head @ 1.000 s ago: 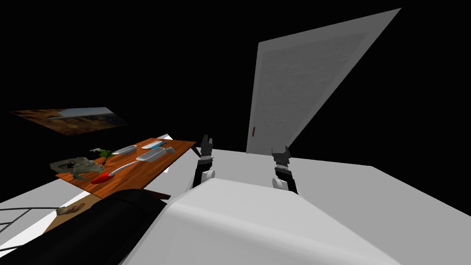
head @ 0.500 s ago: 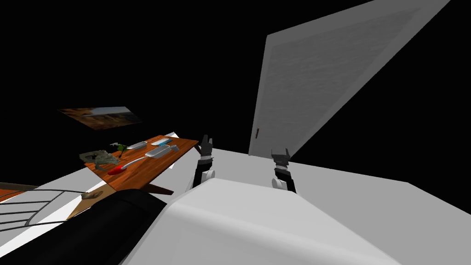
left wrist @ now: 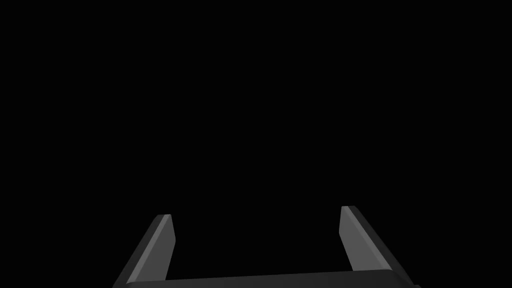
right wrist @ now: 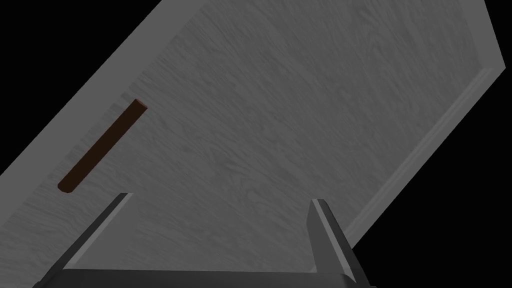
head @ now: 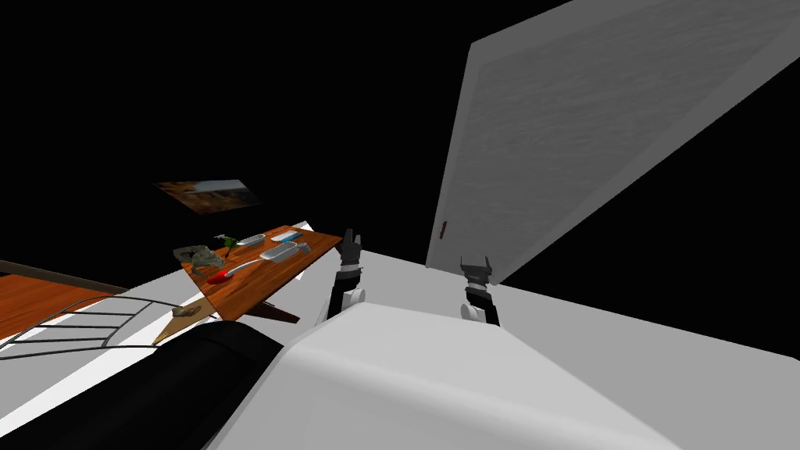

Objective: Pull the door open

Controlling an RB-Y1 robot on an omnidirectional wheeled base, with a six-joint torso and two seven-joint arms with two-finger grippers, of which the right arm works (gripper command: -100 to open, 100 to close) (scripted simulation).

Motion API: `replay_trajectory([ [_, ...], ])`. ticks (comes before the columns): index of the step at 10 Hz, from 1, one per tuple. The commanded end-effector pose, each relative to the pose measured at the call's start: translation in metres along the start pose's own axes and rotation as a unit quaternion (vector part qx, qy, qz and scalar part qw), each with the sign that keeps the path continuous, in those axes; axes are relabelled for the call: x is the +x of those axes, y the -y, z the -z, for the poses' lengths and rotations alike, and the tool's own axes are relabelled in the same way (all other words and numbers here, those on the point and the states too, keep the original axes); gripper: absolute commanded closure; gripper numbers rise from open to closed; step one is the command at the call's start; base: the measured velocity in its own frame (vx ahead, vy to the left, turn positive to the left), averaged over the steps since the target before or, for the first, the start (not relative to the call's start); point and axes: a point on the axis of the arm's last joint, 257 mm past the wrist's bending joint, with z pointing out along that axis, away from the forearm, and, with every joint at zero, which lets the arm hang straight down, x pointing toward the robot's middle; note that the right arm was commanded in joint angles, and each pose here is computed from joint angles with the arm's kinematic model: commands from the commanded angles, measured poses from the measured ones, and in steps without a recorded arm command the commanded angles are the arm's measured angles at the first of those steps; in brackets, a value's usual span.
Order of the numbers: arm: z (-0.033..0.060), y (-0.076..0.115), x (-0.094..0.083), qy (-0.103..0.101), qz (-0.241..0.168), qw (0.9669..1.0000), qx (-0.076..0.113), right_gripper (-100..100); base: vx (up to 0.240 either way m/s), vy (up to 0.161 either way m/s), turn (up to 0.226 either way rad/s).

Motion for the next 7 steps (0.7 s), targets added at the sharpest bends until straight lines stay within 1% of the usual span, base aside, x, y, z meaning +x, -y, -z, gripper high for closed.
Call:
replay_trajectory([
  [1, 0.0013, 0.003, -0.013, 0.013, -0.023, 0.9997, 0.001, -100, 0.099, -0.018, 0.127],
  [4, 0.0059, 0.01, -0.033, 0.036, -0.062, 0.9974, 0.001, -100, 0.093, -0.043, 0.148],
  [7, 0.0114, 0.016, -0.053, 0.059, -0.1, 0.9933, -0.001, -100, 0.087, -0.044, 0.14],
])
